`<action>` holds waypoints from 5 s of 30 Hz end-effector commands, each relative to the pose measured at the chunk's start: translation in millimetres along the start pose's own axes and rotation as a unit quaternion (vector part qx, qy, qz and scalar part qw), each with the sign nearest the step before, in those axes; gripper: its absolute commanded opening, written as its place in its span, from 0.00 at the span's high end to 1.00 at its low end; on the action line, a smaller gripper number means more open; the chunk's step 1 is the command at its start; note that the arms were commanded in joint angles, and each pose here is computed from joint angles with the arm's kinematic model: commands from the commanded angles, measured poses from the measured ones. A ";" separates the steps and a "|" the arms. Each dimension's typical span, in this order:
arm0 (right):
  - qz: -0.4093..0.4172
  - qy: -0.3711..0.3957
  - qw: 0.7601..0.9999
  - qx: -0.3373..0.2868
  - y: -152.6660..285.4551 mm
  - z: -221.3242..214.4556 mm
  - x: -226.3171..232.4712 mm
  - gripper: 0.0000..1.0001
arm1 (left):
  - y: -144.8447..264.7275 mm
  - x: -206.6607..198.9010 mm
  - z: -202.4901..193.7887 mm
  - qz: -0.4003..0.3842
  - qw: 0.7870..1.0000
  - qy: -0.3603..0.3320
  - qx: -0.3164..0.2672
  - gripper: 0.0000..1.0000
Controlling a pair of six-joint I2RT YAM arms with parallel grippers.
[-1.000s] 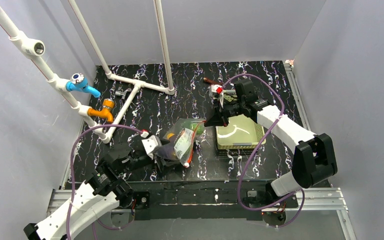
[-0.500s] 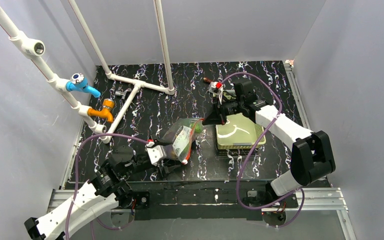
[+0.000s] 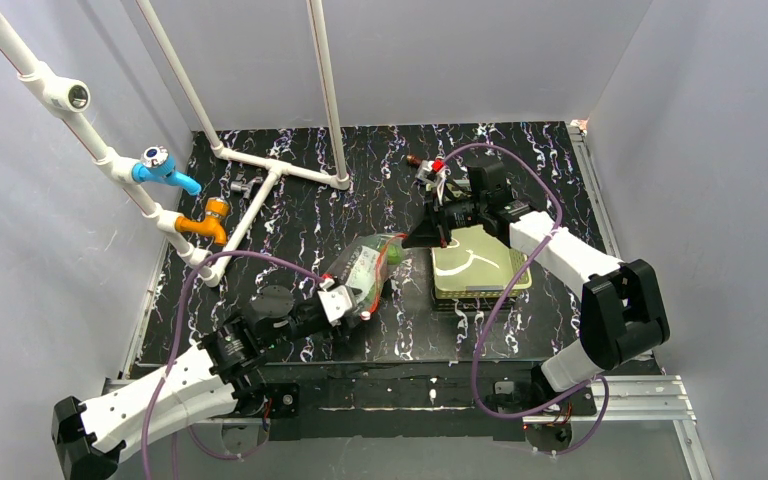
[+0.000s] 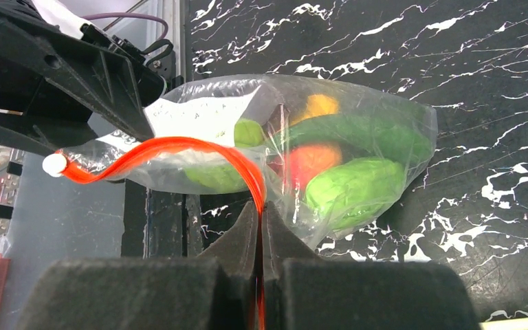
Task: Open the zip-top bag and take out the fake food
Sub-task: Pick up the zipper food storage bag at the center of the board, then unzip the zipper food storage bag at the center of the board.
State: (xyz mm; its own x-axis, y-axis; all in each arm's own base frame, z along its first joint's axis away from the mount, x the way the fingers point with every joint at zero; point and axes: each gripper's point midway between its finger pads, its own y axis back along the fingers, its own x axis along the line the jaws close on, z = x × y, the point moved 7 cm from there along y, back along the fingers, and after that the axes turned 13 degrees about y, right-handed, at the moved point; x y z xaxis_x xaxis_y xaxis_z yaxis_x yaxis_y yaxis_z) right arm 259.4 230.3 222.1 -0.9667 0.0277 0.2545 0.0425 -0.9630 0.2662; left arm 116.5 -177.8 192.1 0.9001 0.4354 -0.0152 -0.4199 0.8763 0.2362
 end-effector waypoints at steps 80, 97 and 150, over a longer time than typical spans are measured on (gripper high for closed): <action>0.243 0.312 0.914 0.091 -5.7 70.0 131.9 0.02 | -1.9 -10.0 59.5 0.013 0.982 0.180 -0.049 1.00; 0.224 0.345 0.902 0.129 -9.7 74.9 129.1 0.02 | -5.6 -12.8 66.2 -0.006 0.980 0.193 -0.043 1.00; 0.182 0.282 0.932 0.135 -62.0 82.7 130.8 0.66 | -2.2 -4.9 73.9 0.018 0.968 0.232 -0.089 1.00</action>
State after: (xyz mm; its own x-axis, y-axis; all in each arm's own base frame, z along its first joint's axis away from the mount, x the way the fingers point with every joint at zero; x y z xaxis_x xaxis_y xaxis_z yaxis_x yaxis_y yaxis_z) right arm 153.5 312.2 309.2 -0.8478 -0.5147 -0.1280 0.3856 -0.7639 0.5174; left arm 118.4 -198.5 247.6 0.7447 0.4822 -0.4613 -0.4734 0.8690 0.1441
